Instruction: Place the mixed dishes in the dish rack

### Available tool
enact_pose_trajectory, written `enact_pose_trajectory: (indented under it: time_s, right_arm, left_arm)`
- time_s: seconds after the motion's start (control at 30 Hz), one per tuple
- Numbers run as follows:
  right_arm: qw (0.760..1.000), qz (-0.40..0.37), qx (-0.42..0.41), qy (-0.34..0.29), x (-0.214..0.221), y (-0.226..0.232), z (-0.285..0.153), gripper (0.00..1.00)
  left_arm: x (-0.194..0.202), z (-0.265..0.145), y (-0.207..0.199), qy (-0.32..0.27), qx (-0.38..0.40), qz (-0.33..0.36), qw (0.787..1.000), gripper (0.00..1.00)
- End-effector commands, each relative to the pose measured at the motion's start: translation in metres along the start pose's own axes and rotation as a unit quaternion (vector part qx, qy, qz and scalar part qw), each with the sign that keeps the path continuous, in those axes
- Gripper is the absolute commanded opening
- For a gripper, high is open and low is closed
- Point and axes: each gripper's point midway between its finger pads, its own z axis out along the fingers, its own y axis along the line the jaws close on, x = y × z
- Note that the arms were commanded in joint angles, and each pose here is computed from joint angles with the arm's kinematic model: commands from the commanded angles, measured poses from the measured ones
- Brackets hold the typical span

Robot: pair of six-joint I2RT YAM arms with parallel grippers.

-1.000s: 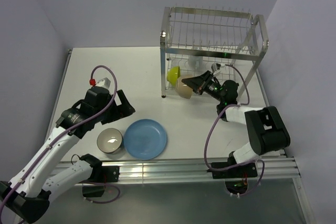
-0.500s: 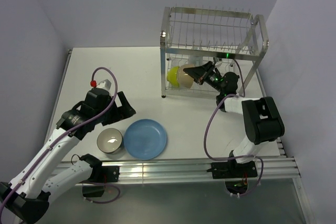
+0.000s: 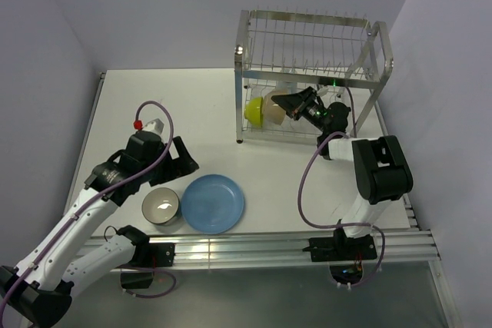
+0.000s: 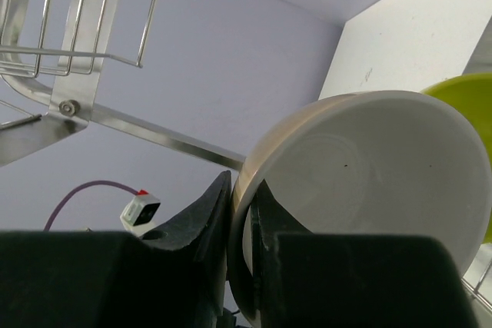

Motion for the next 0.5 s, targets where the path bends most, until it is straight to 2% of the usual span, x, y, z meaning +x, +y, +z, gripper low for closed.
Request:
enact_pose_trajectory:
  time_s: [0.0,0.47]
  right_arm:
    - [0.996,-0.060,-0.053,-0.038,-0.031,0.030,0.005,0.00]
    - [0.994,-0.079,-0.011,-0.073,-0.051,-0.006,0.016,0.00]
  left_arm:
    - [-0.005,0.001,-0.006,-0.012,0.018,0.011,1.000,0.99]
    - [0.000,0.003,-0.006,-0.003,0.024,0.008,1.000,0.99]
